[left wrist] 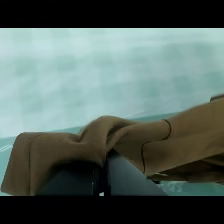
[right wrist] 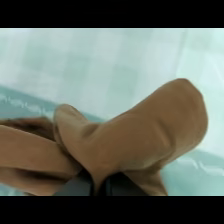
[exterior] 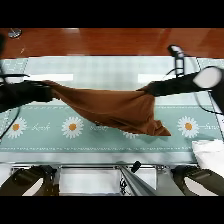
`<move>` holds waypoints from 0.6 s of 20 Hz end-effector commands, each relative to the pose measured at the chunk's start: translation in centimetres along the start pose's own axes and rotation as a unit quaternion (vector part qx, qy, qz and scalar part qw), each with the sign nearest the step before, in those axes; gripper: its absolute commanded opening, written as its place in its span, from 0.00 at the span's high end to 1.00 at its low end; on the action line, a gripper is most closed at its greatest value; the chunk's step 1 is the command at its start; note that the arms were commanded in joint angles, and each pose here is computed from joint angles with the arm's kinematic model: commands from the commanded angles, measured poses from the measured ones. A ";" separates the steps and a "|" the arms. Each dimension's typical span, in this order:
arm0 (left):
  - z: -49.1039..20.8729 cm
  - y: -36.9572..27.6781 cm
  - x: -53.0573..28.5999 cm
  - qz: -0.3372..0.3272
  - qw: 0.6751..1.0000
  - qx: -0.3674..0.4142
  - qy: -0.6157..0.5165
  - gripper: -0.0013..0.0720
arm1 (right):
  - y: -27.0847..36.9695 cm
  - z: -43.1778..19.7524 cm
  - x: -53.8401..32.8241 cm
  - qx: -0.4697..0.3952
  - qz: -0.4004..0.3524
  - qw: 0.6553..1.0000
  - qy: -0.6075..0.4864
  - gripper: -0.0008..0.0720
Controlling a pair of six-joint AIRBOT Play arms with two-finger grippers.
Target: Fold the shirts.
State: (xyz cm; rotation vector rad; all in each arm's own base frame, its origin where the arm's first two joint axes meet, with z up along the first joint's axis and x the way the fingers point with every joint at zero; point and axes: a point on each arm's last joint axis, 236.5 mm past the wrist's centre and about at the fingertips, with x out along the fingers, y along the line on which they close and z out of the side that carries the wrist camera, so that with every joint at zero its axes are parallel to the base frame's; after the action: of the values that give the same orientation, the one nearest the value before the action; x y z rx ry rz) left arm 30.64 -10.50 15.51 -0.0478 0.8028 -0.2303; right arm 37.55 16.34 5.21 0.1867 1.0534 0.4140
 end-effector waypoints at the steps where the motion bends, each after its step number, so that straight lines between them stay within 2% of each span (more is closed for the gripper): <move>1: -2.1 1.5 5.8 0.038 0.996 0.012 0.076 0.95 | -0.5 1.3 7.3 0.042 0.008 0.999 -0.029 0.94; 4: -3.1 0.9 10.2 0.030 0.994 0.005 0.105 0.95 | -2.0 0.1 9.4 0.041 -0.009 0.999 -0.006 0.91; 6: -3.8 0.4 12.6 0.020 0.993 -0.006 0.120 0.95 | -2.8 0.0 9.2 0.016 -0.027 1.000 -0.004 0.57; 7: -4.3 0.3 13.4 0.018 0.991 -0.010 0.130 0.95 | -3.2 0.1 8.7 -0.007 -0.038 0.999 -0.005 0.50; 9: -5.0 0.5 14.2 0.022 0.989 -0.010 0.144 0.94 | -4.4 0.5 6.7 -0.063 -0.073 0.995 -0.006 0.49; 10: -5.1 1.0 14.2 0.026 0.989 -0.013 0.147 0.87 | -5.6 0.6 5.1 -0.092 -0.101 0.991 -0.005 0.45; 11: -5.2 1.7 13.9 0.033 0.987 -0.021 0.153 0.72 | -7.3 0.7 3.1 -0.115 -0.136 0.984 0.000 0.39; 12: -5.4 2.6 13.6 0.041 0.985 -0.030 0.164 0.62 | -9.3 0.6 0.9 -0.129 -0.172 0.977 0.009 0.34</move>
State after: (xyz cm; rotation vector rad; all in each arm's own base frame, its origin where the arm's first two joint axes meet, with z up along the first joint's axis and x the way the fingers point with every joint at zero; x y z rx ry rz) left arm 36.57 -11.88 2.85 -0.0202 1.0827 -0.1682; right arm 41.55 14.07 -0.21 -0.0012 1.0128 0.3278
